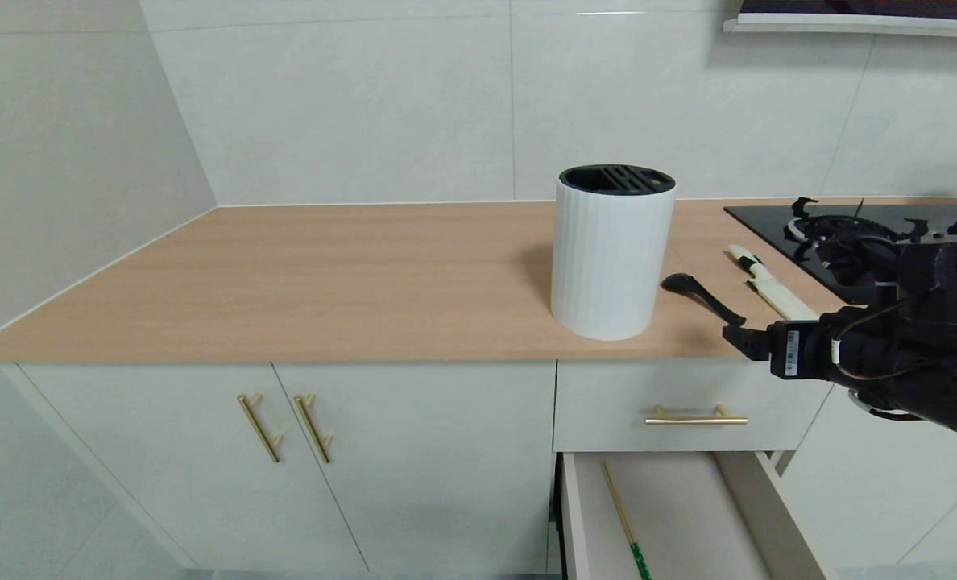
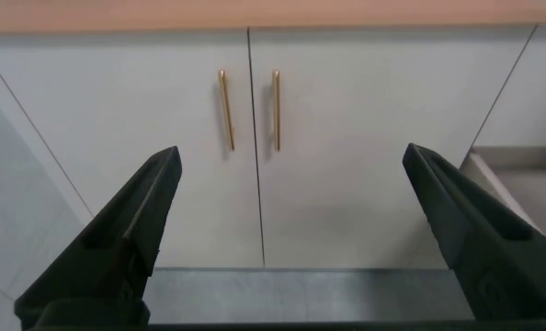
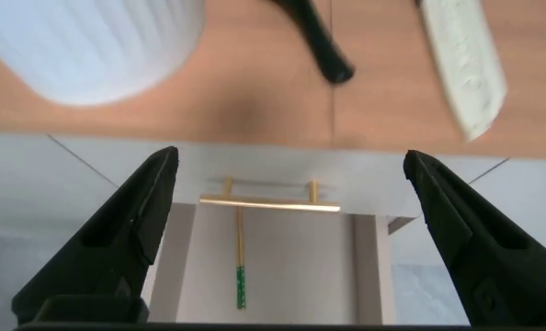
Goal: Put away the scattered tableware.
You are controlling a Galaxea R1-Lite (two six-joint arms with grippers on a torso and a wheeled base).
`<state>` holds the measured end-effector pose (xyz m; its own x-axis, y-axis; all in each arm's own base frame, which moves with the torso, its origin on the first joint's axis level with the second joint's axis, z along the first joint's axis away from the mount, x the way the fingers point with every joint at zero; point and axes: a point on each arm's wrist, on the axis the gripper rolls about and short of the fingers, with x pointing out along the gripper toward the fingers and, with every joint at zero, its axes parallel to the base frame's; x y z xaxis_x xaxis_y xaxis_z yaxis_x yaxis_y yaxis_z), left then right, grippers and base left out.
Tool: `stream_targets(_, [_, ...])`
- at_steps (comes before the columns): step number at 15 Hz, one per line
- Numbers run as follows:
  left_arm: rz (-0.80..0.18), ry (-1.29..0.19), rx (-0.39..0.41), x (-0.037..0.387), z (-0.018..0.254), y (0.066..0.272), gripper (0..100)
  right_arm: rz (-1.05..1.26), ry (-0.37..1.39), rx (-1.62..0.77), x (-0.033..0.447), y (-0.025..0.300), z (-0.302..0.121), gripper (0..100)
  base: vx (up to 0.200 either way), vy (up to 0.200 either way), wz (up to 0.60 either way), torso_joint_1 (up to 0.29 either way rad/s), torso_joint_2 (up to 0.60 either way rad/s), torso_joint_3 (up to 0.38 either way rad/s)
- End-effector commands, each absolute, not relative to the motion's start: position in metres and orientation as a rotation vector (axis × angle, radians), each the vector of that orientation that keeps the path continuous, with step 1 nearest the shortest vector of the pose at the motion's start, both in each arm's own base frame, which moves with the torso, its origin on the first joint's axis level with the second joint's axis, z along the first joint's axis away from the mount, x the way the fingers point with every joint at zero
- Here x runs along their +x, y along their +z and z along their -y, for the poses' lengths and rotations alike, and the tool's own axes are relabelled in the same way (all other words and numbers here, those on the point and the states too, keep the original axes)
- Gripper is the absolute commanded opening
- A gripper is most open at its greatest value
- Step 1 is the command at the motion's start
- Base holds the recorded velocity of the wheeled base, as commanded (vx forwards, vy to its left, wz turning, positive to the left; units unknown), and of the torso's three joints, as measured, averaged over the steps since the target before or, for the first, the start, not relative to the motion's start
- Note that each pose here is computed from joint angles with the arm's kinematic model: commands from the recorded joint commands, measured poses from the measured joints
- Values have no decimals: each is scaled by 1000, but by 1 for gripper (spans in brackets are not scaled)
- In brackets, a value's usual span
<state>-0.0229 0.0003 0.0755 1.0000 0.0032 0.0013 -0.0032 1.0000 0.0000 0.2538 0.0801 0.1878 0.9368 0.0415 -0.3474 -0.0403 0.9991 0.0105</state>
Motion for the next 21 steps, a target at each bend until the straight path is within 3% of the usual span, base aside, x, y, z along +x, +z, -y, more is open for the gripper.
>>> stream_targets(1, [0, 3, 0, -23, 0, 75, 100, -374, 35, -2, 259, 182, -80, 100, 0, 0, 0, 222, -496, -286])
stream_targets(5, [0, 3, 0, -23, 0, 75, 100, -399, 32, -32, 265, 174, -82, 100, 0, 0, 0, 166, -375, -212])
stream_targets(10, [0, 3, 0, -23, 0, 75, 100, -353, 37, -51, 293, 181, -83, 100, 0, 0, 0, 9, -18, -12])
stream_targets(13, [0, 3, 0, -23, 0, 75, 100, -420, 151, -8, 321, 190, -78, 100, 0, 0, 0, 0, 0, 0])
stream_targets(21, [0, 3, 0, -23, 0, 75, 100, -421, 170, 67, 372, 133, -63, 100, 0, 0, 0, 0, 0, 0])
